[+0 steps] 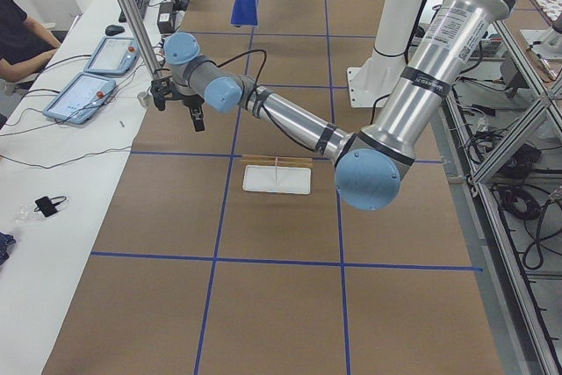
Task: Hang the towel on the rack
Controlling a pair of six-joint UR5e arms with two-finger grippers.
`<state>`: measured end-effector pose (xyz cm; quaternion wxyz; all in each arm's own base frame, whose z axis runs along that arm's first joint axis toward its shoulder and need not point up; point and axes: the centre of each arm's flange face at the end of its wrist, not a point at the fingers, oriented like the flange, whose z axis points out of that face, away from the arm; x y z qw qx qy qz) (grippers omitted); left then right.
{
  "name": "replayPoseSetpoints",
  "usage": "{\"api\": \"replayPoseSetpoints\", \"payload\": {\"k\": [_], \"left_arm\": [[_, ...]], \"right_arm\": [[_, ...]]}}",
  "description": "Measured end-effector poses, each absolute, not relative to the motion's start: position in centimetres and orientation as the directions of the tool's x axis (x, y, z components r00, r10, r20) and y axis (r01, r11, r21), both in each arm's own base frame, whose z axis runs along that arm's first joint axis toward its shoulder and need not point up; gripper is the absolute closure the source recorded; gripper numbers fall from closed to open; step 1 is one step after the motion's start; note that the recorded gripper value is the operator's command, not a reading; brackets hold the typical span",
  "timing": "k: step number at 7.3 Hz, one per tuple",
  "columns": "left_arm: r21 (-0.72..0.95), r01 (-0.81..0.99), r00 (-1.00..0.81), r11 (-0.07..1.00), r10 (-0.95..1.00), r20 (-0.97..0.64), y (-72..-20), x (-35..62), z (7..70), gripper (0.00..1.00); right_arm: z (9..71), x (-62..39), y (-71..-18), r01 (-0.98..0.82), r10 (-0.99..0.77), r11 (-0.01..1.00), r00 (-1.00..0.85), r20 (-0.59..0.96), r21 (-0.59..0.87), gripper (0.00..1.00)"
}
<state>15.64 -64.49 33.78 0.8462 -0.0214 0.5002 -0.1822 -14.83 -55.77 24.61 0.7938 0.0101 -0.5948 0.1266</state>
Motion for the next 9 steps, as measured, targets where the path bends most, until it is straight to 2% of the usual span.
{"api": "replayPoseSetpoints", "payload": {"k": [3,5,7,9], "left_arm": [[-0.452,0.323,0.304,0.831,-0.544,-0.783,-63.0,23.5,24.6,0.03],[-0.564,0.322,0.209,0.761,-0.638,-0.741,-61.5,26.7,21.5,0.03],[-0.623,0.306,0.148,0.72,-0.683,-0.716,-60.0,29.5,18.4,0.03],[-0.644,0.297,0.126,0.705,-0.698,-0.705,-58.0,33.2,15.5,0.03]], "right_arm": [[19.1,-17.7,-55.0,-0.256,0.291,0.936,0.186,0.938,-0.24,1.0],[16.8,-20.0,-53.7,-0.316,0.342,0.899,0.08,0.936,-0.302,1.0],[14.7,-24.9,-50.8,-0.369,0.325,0.873,-0.047,0.945,-0.319,1.0],[12.6,-29.3,-47.4,-0.422,0.249,0.866,-0.105,0.963,-0.27,1.0]]}}
